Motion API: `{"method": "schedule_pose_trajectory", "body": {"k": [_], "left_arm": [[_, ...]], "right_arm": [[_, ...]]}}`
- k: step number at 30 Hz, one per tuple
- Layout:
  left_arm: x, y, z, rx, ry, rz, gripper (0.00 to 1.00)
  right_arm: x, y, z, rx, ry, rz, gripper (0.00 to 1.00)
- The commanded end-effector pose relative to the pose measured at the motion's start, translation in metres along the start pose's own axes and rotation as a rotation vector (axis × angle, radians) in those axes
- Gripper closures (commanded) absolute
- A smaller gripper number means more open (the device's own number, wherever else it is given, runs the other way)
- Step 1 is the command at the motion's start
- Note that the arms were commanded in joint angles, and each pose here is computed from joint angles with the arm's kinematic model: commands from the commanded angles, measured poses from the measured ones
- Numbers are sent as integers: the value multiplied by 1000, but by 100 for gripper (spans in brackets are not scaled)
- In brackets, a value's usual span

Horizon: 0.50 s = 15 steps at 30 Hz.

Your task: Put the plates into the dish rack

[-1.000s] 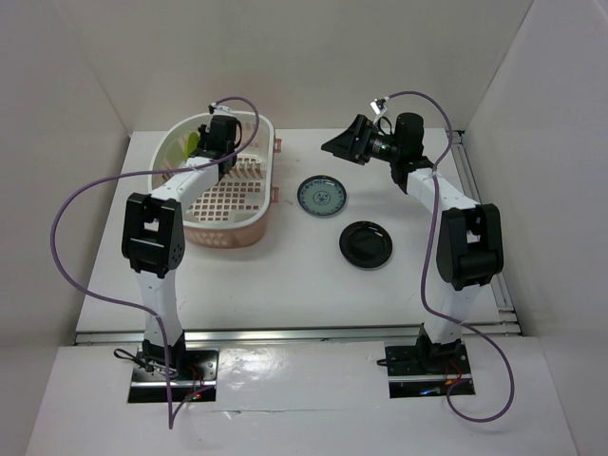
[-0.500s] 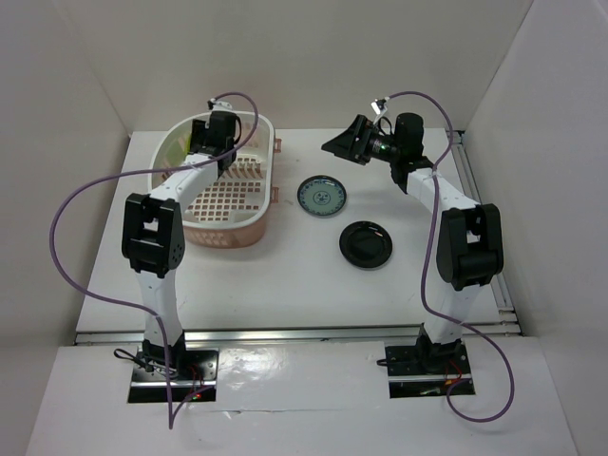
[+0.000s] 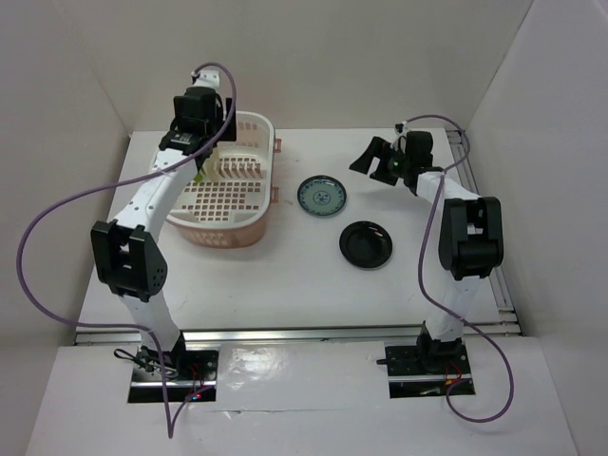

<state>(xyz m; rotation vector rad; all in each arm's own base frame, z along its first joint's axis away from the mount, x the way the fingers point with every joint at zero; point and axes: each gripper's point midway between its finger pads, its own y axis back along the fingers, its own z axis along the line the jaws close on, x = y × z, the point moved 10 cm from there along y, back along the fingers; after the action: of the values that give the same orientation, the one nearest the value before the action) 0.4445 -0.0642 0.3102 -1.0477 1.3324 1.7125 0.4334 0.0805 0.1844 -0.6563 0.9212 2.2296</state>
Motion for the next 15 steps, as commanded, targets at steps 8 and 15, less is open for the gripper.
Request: {"method": "schedule_pose_trajectory", "body": {"k": [8, 15], "left_arm": [[-46, 58, 0, 299, 238, -68, 0], [-41, 65, 1, 321, 226, -60, 0]], "right_arm": [[30, -34, -46, -16, -46, 141, 12], [55, -52, -51, -28, -75, 212, 14]]}}
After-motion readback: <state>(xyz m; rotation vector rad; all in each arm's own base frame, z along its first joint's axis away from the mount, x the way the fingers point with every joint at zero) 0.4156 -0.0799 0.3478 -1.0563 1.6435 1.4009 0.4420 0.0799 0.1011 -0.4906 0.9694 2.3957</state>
